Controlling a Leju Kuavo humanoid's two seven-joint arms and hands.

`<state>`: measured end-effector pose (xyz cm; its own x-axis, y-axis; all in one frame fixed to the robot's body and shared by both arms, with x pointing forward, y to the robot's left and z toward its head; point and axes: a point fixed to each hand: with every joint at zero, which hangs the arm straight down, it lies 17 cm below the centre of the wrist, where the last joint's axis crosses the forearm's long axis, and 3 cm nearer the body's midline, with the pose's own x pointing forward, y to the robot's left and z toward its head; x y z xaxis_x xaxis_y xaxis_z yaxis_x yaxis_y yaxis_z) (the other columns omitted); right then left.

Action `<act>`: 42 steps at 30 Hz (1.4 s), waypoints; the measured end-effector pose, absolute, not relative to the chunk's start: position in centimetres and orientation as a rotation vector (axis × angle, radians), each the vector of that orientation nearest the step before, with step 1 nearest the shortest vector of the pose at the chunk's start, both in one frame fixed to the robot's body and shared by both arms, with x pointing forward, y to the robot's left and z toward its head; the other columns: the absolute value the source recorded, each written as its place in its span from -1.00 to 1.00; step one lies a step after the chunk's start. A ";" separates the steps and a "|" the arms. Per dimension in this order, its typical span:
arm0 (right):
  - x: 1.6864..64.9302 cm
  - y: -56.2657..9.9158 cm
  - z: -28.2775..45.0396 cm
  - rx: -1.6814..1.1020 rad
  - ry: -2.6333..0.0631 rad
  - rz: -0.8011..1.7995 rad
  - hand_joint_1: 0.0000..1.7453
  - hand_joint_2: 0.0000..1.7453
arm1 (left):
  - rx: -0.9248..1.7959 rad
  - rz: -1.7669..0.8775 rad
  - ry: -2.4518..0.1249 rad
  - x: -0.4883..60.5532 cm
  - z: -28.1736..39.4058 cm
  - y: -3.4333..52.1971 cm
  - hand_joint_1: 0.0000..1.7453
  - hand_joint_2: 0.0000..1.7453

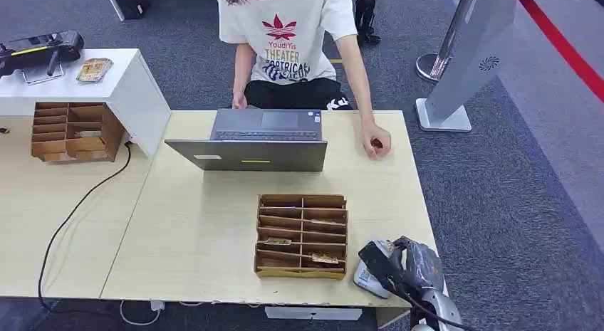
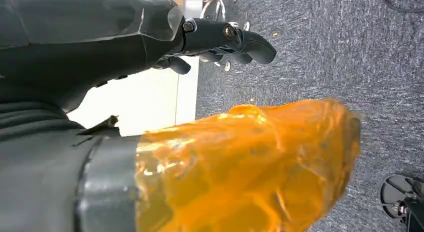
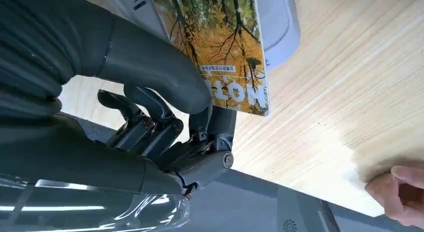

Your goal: Pass the card to the sensor for recognition and then transmit it.

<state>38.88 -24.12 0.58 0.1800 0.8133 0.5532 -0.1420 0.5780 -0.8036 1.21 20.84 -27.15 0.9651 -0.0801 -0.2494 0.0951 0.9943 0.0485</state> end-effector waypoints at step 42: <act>37.8 -22.2 1.1 -0.849 -1.179 0.962 1.00 1.00 | 0.053 -0.093 0.249 1.2 -27.1 20.4 -1.00 -1.00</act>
<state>37.81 -22.16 1.09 0.1068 0.9302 0.3512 -0.1578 0.3646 -0.9177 1.22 20.45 -27.10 0.9649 -0.0850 -0.2486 0.0981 0.9944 0.0406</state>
